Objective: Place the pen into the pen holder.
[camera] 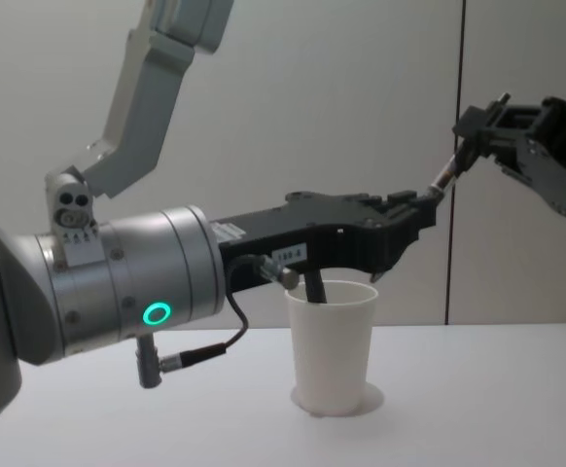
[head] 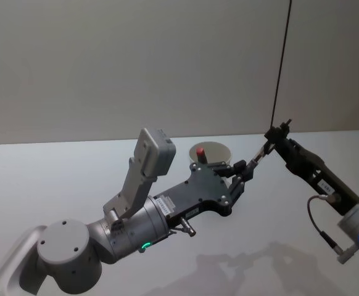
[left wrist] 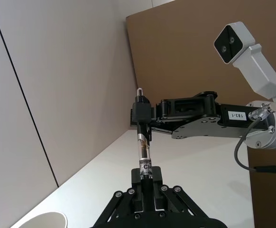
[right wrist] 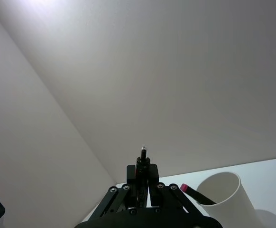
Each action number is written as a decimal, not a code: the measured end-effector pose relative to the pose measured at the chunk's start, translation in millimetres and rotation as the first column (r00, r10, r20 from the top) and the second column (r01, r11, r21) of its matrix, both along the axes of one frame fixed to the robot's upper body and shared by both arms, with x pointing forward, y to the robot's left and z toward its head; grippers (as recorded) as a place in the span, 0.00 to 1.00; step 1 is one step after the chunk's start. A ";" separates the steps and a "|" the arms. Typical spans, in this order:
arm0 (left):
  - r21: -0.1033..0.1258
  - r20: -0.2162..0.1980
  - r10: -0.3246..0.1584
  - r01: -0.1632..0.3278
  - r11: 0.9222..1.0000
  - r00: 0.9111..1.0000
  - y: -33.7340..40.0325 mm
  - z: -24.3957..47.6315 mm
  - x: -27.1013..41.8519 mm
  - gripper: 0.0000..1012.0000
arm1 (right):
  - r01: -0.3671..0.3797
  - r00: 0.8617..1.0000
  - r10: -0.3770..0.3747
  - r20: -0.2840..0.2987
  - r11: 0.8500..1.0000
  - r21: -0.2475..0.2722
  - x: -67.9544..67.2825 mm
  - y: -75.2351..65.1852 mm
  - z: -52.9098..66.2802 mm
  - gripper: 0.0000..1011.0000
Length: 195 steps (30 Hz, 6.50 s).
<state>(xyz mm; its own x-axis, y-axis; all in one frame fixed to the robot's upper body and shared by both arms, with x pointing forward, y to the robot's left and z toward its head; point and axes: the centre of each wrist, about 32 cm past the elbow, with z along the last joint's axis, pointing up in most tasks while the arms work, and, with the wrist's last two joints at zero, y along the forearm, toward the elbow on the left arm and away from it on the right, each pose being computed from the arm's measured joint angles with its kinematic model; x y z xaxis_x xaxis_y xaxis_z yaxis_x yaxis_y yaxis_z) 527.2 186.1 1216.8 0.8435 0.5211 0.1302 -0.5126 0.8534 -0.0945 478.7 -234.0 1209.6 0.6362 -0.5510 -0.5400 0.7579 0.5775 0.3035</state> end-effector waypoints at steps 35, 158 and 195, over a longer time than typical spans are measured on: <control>0.003 -0.001 0.001 -0.001 1.000 1.000 0.1 -0.1 0.0 0.94 | 0.039 0.998 -0.034 0.055 0.993 -0.110 2.9 -9.7 11.3 0.13; 0.003 -0.001 0.001 -0.001 1.000 1.000 0.1 -0.2 0.0 0.99 | -0.123 0.908 0.283 0.309 0.885 -0.449 207.2 -13.5 -10.9 0.13; 0.003 -0.001 0.001 -0.001 1.000 1.000 0.2 -0.1 0.0 0.99 | -0.116 0.912 0.280 0.298 0.876 -0.468 207.1 -14.1 -13.7 0.99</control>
<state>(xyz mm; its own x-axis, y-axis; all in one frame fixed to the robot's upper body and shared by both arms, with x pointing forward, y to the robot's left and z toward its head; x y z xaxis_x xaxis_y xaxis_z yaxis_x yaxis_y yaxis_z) 527.3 186.2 1216.7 0.8432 0.5214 0.1310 -0.5133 0.8533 -0.0918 685.8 -248.1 1195.8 0.8565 -0.5162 -0.0018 0.5053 0.8375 0.2079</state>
